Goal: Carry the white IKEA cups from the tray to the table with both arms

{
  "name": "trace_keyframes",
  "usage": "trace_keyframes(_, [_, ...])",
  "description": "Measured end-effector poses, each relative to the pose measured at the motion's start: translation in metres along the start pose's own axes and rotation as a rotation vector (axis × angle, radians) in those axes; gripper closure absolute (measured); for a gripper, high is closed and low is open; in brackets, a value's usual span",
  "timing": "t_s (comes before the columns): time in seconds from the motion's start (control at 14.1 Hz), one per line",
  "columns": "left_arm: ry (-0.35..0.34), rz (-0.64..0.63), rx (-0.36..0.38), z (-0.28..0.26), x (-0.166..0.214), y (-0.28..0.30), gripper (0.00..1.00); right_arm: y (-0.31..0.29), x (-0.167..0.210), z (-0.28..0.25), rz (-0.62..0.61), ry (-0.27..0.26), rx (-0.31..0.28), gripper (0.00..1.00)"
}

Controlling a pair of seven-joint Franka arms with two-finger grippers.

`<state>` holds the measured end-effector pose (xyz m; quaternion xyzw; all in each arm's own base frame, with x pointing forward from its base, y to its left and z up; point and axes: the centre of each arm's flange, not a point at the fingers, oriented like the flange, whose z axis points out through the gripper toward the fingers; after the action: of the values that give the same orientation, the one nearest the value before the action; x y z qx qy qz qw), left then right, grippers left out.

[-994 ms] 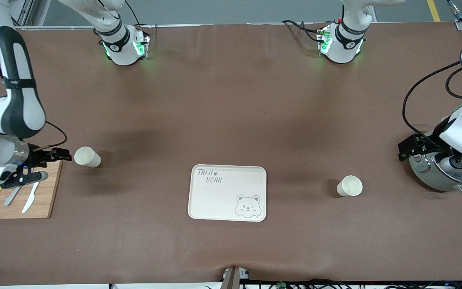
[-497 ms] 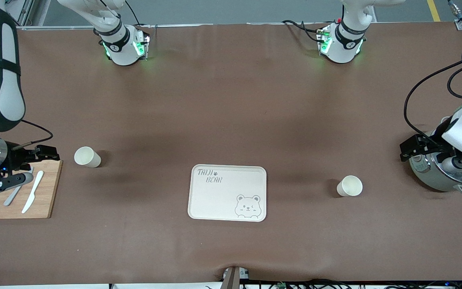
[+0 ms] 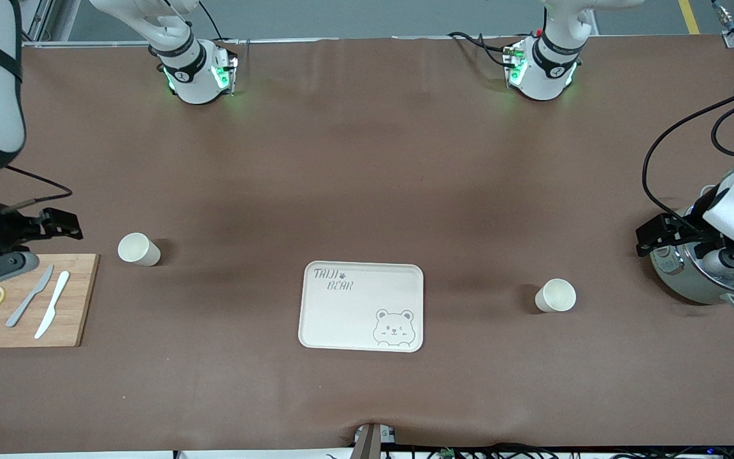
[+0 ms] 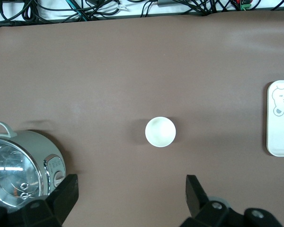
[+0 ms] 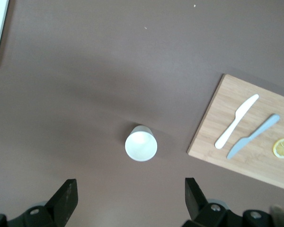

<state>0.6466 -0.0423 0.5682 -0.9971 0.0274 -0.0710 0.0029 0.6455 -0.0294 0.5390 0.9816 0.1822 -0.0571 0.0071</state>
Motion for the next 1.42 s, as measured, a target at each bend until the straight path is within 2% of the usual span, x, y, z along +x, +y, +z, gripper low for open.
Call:
trace_keyframes(0.36, [0.000,0.000,0.000,0.000,0.000,0.000,0.00,-0.014,-0.038,-0.045,0.054,0.027,-0.010,0.00])
trace_keyframes(0.64, [0.000,-0.001,0.000,0.000,0.000,0.000,0.00,-0.032,-0.067,-0.071,0.119,0.014,-0.004,0.00])
trace_keyframes(0.85, [0.000,-0.002,0.000,0.000,0.000,-0.001,0.00,-0.044,-0.080,-0.090,0.149,0.036,0.000,0.00])
trace_keyframes(1.07, [0.000,-0.019,0.003,0.000,0.000,-0.011,0.00,-0.050,-0.091,-0.093,0.212,0.045,0.024,0.00])
trace_keyframes(1.42, [0.000,-0.030,0.005,0.000,0.000,-0.018,0.00,-0.050,-0.106,-0.102,0.252,0.054,0.024,0.00])
